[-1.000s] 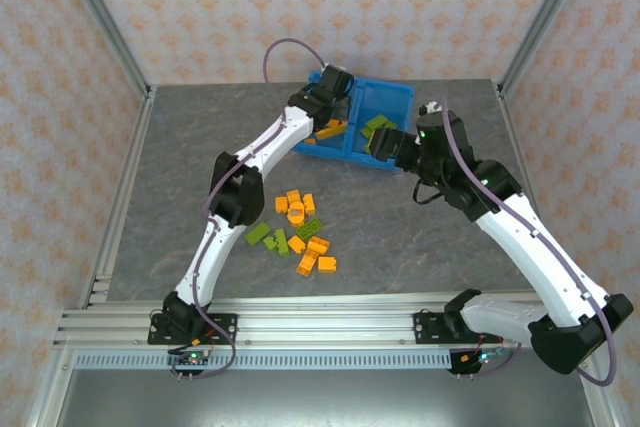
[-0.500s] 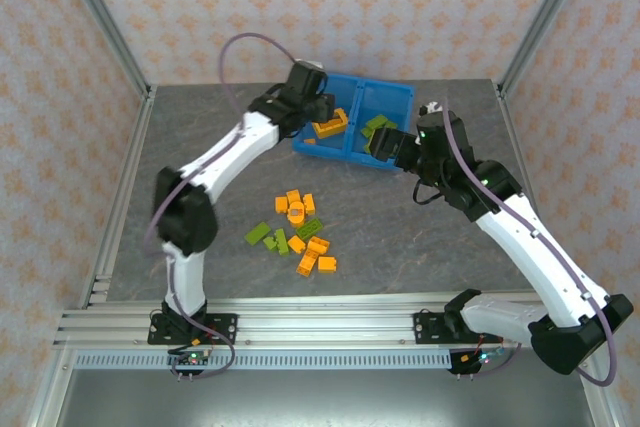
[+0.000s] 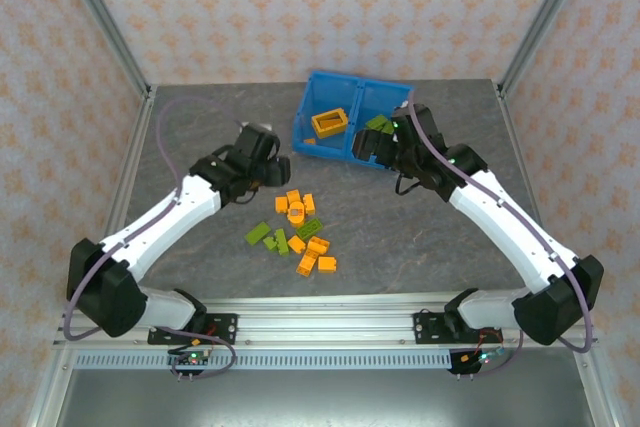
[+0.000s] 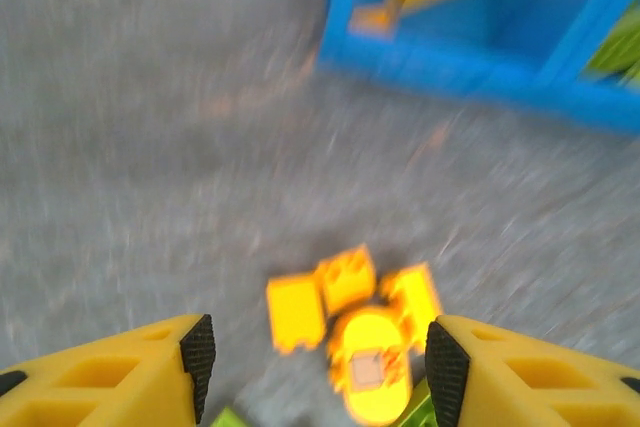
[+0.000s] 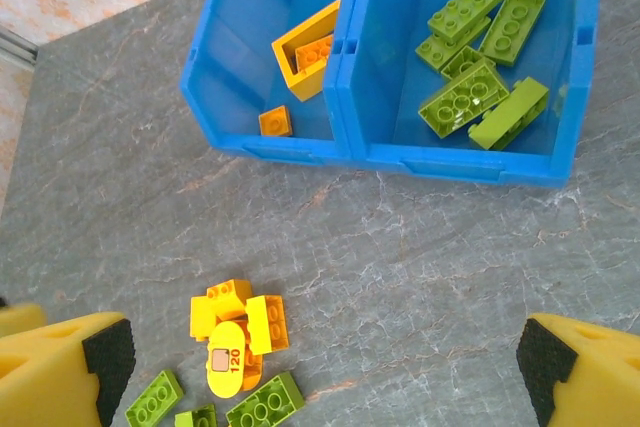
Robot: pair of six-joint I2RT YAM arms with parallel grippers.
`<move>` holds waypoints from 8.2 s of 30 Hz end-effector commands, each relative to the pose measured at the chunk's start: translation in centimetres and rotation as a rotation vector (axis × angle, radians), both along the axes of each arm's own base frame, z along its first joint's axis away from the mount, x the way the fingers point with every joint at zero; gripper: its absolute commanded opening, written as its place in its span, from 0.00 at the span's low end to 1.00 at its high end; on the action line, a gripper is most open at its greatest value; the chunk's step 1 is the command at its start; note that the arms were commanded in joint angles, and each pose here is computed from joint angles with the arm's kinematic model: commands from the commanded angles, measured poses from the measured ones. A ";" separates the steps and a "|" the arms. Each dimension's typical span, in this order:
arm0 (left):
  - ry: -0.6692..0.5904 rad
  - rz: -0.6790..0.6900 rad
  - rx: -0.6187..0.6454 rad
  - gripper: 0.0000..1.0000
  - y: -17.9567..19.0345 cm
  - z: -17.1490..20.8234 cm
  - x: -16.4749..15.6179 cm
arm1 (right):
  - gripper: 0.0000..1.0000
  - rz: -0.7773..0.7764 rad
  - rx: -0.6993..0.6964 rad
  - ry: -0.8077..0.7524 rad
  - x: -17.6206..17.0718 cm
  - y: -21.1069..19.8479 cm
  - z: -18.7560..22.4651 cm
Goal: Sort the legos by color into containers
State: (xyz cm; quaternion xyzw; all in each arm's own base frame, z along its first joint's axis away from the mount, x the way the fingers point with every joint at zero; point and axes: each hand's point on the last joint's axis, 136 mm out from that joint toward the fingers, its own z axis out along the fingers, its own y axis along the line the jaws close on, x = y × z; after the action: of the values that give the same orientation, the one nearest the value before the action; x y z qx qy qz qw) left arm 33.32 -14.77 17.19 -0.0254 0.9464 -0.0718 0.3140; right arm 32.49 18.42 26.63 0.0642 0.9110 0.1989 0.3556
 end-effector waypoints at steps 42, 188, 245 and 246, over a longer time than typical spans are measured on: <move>0.471 0.049 0.151 0.48 1.5 -17.5 -1.7 | 0.99 -0.027 0.044 -0.036 -0.7 -0.6 2.1; -0.334 -0.391 0.109 1.00 2.2 8.7 -4.4 | 0.60 0.031 -0.288 0.172 -0.2 4.7 -11.9; -0.471 -0.599 0.092 1.00 0.2 9.2 -6.6 | 0.60 -0.102 -0.330 0.015 5.5 0.8 -6.1; -0.481 -0.622 0.103 1.00 0.2 9.1 -6.9 | 0.60 -0.122 -0.325 0.002 6.8 0.1 -5.4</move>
State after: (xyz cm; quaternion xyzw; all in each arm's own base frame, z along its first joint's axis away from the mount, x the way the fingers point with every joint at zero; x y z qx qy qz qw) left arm 26.60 -14.13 25.46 0.2602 0.8383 -0.1191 0.4640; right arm 36.11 21.58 18.99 0.0437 0.9412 0.0719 0.3272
